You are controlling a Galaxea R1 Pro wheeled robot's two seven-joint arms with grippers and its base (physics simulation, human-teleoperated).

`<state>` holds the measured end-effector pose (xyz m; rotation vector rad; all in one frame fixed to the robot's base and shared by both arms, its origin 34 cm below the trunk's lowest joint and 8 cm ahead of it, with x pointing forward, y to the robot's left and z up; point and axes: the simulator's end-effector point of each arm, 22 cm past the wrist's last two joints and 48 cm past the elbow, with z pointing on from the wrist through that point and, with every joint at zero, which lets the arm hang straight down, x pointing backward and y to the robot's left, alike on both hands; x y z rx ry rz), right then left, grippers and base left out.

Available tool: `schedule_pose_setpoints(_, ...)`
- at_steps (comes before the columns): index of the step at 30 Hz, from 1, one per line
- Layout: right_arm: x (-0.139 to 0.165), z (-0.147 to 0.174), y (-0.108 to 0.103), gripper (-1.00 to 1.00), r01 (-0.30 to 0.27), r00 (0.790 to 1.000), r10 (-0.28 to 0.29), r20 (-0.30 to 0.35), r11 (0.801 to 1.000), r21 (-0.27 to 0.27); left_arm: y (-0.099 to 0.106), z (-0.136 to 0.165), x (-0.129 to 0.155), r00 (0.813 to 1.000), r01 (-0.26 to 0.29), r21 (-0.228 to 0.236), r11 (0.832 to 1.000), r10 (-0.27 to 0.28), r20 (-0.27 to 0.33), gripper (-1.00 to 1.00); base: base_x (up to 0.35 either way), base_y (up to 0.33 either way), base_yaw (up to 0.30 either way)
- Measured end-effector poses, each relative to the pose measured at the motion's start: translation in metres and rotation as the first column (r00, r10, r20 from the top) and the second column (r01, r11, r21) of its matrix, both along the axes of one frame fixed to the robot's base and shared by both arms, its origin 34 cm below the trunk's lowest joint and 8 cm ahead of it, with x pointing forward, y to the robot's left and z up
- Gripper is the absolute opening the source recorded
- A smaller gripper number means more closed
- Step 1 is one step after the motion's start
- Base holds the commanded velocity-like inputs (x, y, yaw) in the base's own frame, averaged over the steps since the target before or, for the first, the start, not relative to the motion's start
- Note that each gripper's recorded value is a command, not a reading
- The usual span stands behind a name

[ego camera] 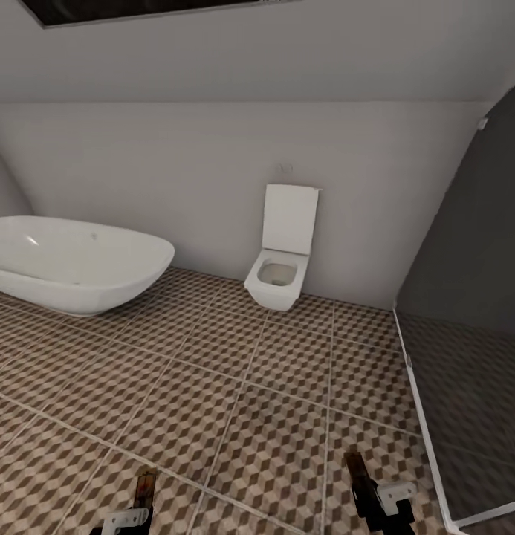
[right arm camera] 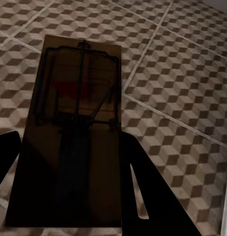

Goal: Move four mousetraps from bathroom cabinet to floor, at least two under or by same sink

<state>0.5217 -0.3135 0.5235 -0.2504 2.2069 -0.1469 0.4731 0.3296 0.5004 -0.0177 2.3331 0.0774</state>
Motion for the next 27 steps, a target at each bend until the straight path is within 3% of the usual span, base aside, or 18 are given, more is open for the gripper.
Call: schedule_pose_setpoints(27, 0.009, 0.011, 0.000, -1.00, 0.000, 1.000, 0.000, 0.029, 1.000, 0.000, -0.001, 0.010, 0.009, 1.000, 0.000, -0.001, 1.000, 0.000, 0.029, -1.00, 0.000, 0.000, 0.231)
